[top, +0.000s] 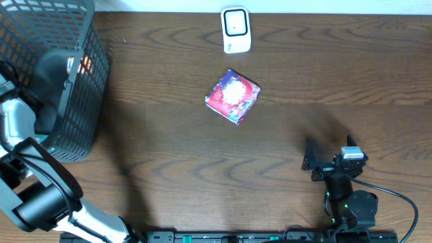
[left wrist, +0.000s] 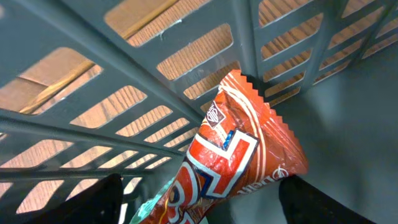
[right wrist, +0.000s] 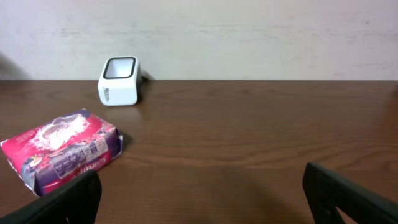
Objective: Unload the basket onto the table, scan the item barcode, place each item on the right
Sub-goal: 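Reach into the basket and grasp the orange snack bag with the left gripper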
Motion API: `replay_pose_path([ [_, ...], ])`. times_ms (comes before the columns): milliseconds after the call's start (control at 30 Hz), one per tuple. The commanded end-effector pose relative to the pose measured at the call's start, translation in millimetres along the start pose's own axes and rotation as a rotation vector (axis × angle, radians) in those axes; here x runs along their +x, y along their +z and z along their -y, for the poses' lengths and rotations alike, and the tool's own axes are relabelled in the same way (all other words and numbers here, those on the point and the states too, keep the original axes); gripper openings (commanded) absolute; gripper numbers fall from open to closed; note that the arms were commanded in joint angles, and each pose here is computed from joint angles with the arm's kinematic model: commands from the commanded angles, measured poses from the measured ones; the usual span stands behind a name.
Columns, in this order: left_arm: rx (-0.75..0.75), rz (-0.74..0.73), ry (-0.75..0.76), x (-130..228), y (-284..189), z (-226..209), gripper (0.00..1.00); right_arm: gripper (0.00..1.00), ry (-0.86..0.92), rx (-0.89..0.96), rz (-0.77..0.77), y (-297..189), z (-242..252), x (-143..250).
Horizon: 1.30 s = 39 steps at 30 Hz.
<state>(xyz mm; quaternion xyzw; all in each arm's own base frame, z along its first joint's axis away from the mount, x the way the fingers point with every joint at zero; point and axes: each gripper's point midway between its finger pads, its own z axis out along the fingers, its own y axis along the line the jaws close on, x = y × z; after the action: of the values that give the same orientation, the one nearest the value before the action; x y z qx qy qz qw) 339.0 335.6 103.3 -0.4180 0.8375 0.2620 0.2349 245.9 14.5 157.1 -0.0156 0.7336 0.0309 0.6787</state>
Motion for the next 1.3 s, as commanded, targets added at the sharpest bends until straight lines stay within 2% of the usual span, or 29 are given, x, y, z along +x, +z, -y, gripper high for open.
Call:
replay_pose_path([
  [0,0.022,-0.016,0.01,5.0,2.1,3.0,0.71,0.99,0.015,0.009,0.001,-0.1,1.6,0.8],
  [433,0.043,-0.125,0.046,43.2,29.7,13.2,0.69,0.99,0.015,0.008,0.001,-0.1,1.5,0.7],
  [567,0.042,-0.115,0.039,40.3,30.2,11.9,0.67,0.99,0.014,0.009,0.001,-0.1,1.5,0.6],
  [667,0.047,-0.089,0.028,31.7,25.4,11.4,0.38,0.99,0.014,0.008,0.001,-0.1,1.5,0.8],
  [700,0.048,-0.078,0.023,27.7,21.6,10.3,0.22,0.99,0.014,0.009,0.001,-0.1,1.6,0.8],
  [767,0.054,-0.048,0.012,18.1,12.3,8.6,0.09,0.99,0.014,0.009,0.001,-0.1,1.5,0.5],
  [900,0.078,0.037,-0.102,-8.3,-15.1,3.6,0.08,0.99,0.015,0.009,0.001,-0.1,1.6,0.8],
  [1100,0.367,0.189,-0.16,-54.8,-85.0,26.5,0.07,0.99,0.014,0.008,0.001,-0.1,1.5,0.8],
  [1200,0.415,0.253,-0.172,-69.7,-109.2,24.7,0.07,0.99,0.015,0.008,0.001,-0.1,1.5,0.8],
  [1233,0.416,0.261,-0.174,-71.4,-112.6,23.1,0.08,0.99,0.014,0.009,0.001,-0.1,1.5,0.6],
  [1267,0.417,0.265,-0.175,-72.1,-114.5,22.4,0.17,0.99,0.014,0.009,0.001,-0.1,1.6,0.7],
])
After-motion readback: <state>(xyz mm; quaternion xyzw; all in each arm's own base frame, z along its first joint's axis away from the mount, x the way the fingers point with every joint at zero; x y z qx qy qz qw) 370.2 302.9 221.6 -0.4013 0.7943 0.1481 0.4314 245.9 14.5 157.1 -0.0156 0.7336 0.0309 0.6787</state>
